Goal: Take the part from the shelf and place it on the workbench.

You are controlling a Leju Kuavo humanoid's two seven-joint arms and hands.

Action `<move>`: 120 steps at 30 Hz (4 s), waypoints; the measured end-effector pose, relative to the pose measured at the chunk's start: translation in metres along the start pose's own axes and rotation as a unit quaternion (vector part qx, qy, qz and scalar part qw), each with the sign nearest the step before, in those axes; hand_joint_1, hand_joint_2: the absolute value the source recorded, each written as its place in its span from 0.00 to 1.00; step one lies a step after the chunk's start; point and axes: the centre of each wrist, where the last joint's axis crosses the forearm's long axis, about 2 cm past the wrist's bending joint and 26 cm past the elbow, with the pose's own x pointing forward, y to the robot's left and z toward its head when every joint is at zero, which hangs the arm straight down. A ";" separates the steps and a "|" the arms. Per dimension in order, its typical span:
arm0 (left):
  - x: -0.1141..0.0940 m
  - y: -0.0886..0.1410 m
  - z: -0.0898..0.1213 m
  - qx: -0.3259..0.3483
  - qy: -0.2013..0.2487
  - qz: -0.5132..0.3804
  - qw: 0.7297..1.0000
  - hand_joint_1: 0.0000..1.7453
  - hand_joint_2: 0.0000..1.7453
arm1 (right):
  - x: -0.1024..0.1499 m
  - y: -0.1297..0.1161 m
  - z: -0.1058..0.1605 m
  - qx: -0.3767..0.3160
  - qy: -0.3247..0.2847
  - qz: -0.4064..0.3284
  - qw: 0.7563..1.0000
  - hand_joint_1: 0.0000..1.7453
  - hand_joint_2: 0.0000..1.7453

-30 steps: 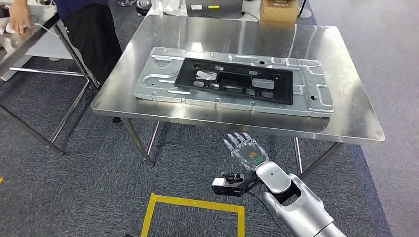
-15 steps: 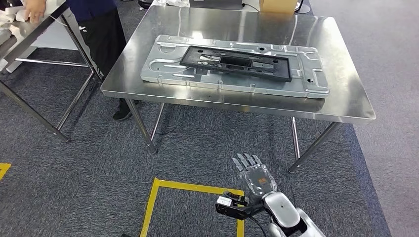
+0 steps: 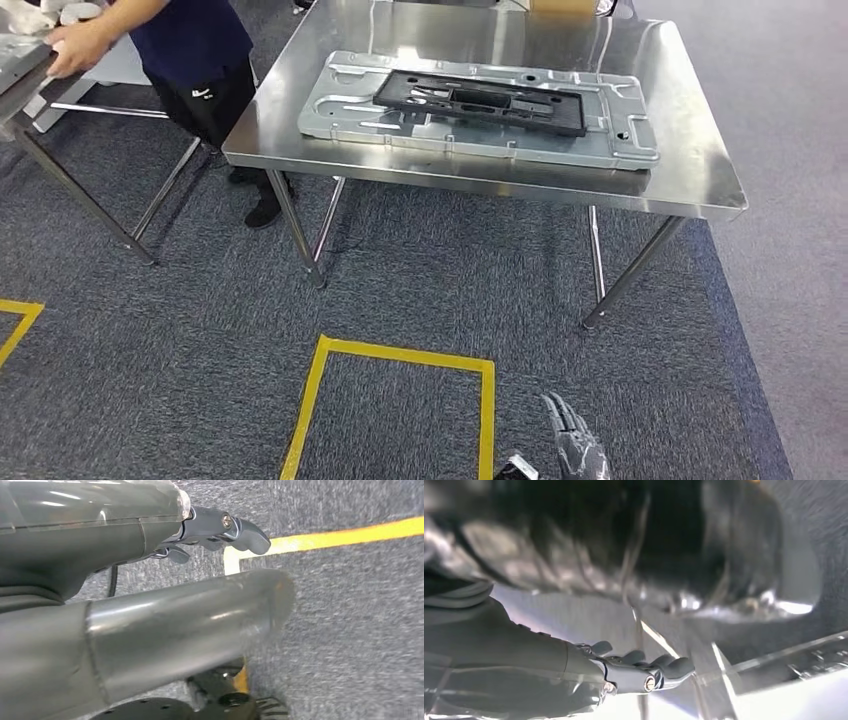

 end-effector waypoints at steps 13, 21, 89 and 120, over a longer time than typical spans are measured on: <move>-0.008 -0.005 0.005 0.020 0.022 -0.006 1.000 0.00 0.00 | -0.089 0.104 0.136 0.186 0.527 -0.227 0.798 0.00 0.00; -0.003 -0.009 0.004 0.021 0.031 -0.011 0.999 0.00 0.00 | -0.060 0.132 0.139 0.209 0.594 -0.318 0.709 0.00 0.00; -0.008 0.012 0.002 0.051 0.021 0.001 0.998 0.00 0.00 | -0.050 0.139 0.126 0.253 0.557 -0.348 0.710 0.00 0.00; -0.008 0.009 0.003 0.047 0.025 0.004 0.999 0.00 0.00 | -0.051 0.139 0.127 0.252 0.560 -0.345 0.710 0.00 0.00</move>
